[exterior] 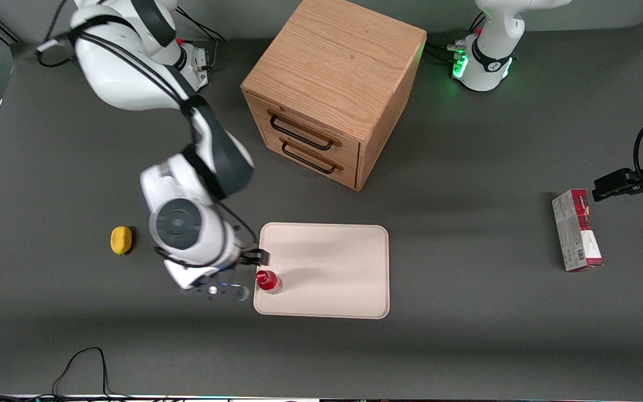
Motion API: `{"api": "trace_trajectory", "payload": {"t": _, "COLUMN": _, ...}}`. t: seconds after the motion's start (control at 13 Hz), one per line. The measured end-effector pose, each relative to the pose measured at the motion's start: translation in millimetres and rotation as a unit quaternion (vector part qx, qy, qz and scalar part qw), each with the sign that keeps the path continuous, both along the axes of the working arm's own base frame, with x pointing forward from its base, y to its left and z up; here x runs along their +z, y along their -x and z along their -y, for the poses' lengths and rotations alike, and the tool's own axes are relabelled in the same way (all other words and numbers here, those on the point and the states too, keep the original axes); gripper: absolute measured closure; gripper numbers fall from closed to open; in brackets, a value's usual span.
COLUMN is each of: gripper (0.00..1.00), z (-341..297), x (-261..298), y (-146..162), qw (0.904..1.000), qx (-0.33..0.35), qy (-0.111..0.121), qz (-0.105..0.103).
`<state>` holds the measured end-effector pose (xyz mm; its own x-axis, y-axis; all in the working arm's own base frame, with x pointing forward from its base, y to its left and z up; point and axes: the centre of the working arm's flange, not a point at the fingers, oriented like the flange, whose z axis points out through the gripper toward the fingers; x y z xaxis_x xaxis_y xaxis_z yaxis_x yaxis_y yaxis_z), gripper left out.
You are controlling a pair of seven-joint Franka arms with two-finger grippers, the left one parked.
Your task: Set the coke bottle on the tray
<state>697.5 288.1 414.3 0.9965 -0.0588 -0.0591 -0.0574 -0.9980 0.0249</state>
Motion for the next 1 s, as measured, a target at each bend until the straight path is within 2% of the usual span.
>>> {"api": "trace_trajectory", "payload": {"t": 0.23, "gripper": 0.0, "z": 88.9, "x": 46.6, "y": 17.3, "qw": 0.9992, "qx": 0.032, "qy": -0.011, "qz": -0.022}}
{"api": "trace_trajectory", "payload": {"t": 0.54, "gripper": 0.0, "z": 159.3, "x": 85.6, "y": 74.8, "qw": 0.9976, "qx": 0.057, "qy": -0.01, "qz": -0.038}}
{"api": "trace_trajectory", "payload": {"t": 0.69, "gripper": 0.0, "z": 178.5, "x": 96.5, "y": 104.0, "qw": 0.9978, "qx": 0.052, "qy": -0.021, "qz": -0.035}}
{"api": "trace_trajectory", "payload": {"t": 1.0, "gripper": 0.0, "z": 223.2, "x": 116.8, "y": 153.6, "qw": 0.9981, "qx": 0.049, "qy": -0.023, "qz": -0.029}}
